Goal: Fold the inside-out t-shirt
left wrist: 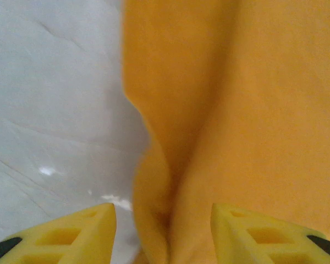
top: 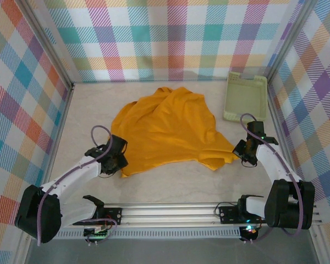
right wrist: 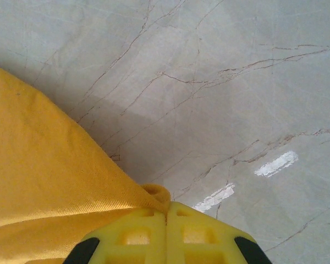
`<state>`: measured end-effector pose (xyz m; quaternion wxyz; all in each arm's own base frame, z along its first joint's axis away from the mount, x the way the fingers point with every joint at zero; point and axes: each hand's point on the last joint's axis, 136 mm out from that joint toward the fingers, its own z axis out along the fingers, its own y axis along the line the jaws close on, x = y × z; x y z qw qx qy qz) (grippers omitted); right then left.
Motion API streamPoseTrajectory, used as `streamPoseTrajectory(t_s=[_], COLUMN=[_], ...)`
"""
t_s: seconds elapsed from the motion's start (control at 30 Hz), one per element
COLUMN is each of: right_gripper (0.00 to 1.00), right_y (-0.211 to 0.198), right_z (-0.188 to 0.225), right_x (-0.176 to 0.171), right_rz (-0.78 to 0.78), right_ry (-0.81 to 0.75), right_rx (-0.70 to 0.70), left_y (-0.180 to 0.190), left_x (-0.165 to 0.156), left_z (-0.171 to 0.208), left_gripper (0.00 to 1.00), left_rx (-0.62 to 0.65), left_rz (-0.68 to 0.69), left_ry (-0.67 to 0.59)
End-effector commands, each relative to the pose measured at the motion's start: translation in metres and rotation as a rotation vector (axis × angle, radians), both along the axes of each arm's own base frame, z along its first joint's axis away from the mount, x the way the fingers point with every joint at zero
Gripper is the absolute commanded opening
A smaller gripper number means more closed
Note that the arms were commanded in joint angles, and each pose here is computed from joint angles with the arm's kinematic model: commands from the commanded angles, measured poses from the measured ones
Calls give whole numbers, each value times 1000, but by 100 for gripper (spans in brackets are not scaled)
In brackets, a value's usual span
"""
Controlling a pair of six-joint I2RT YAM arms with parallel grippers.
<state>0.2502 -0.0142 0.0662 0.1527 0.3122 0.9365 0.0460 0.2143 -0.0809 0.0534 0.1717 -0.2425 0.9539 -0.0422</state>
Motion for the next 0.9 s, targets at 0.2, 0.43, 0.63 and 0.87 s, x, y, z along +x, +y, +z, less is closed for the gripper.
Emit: streamPoseTrajectory(t_s=[0.2, 0.43, 0.63, 0.87], right_gripper=[0, 0, 0, 0], right_y=[1, 0, -3, -27], right_z=[9, 11, 19, 80], right_x=[0, 0, 5, 29], right_rz=[4, 2, -8, -80], right_ry=[-19, -21, -34, -155], right_rx=[9, 4, -4, 22], left_y=[-17, -22, -14, 59], left_x=[-50, -48, -32, 41], left_z=[-21, -34, -20, 109], left_gripper=[49, 36, 9, 0], left_rx=[-19, -5, 60, 101], left_rz=[16, 8, -17, 89], left_ry=[123, 149, 77, -298])
